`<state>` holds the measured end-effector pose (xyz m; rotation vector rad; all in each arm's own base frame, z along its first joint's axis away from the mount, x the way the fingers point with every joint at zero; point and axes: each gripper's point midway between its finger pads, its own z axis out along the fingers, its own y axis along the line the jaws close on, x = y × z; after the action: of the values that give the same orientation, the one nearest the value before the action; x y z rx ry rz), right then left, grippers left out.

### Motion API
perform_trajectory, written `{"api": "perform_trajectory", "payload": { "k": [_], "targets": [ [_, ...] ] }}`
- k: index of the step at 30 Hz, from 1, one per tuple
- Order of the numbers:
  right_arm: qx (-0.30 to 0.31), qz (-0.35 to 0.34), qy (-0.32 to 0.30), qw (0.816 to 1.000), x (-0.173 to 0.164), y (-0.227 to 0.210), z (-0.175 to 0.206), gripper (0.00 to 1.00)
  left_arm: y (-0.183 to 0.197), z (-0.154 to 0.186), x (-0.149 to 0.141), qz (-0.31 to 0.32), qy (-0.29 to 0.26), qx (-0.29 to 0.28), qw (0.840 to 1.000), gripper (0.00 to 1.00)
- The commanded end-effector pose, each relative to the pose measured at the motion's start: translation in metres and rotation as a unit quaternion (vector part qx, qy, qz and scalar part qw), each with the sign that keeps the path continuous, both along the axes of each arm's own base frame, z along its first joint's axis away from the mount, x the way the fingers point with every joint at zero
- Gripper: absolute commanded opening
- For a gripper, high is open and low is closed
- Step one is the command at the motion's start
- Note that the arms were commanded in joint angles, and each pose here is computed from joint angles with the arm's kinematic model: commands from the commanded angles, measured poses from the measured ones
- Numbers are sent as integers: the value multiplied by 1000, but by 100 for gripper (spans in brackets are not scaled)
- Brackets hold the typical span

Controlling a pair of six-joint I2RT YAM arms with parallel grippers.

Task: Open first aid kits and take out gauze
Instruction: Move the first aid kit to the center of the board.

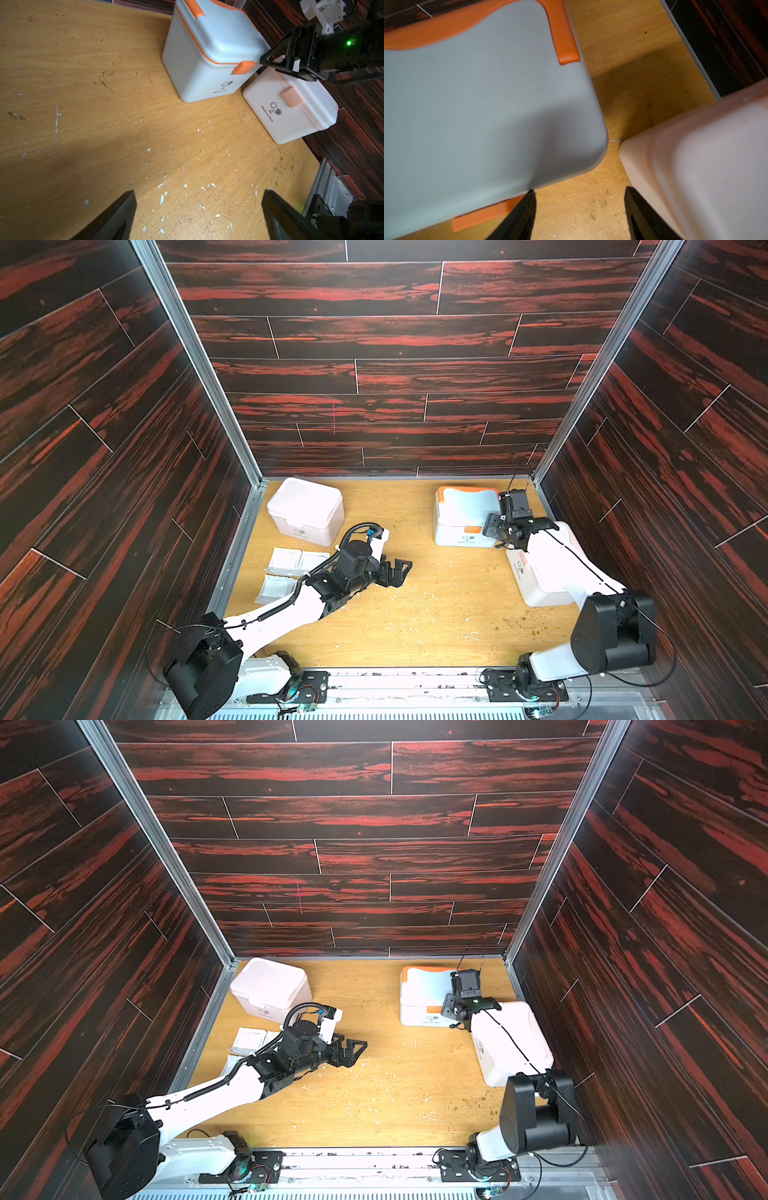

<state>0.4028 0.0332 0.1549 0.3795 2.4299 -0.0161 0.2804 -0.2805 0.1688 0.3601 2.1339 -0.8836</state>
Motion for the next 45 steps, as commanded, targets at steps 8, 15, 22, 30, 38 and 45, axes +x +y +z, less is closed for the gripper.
{"api": "perform_trajectory", "payload": {
  "k": [8, 15, 22, 30, 38, 45],
  "targets": [
    [74, 18, -28, 997, 21, 20, 7, 75, 11, 0, 7, 21, -11, 0, 1000, 99],
    [128, 76, -45, 988, -11, 57, 13, 77, 21, 2, 11, 41, -26, 13, 999, 99],
    [194, 139, -68, 969, -12, 121, 16, 68, 39, 5, 17, 78, -57, 29, 995, 99],
    [202, 145, -90, 964, 29, 136, 13, 61, 54, 9, 16, 102, -77, 41, 991, 99],
    [182, 152, -93, 967, 45, 135, 13, 62, 57, 8, 19, 108, -74, 41, 991, 99],
    [193, 166, -91, 963, 50, 133, 24, 63, 58, 14, 24, 110, -67, 34, 991, 99]
  ]
}}
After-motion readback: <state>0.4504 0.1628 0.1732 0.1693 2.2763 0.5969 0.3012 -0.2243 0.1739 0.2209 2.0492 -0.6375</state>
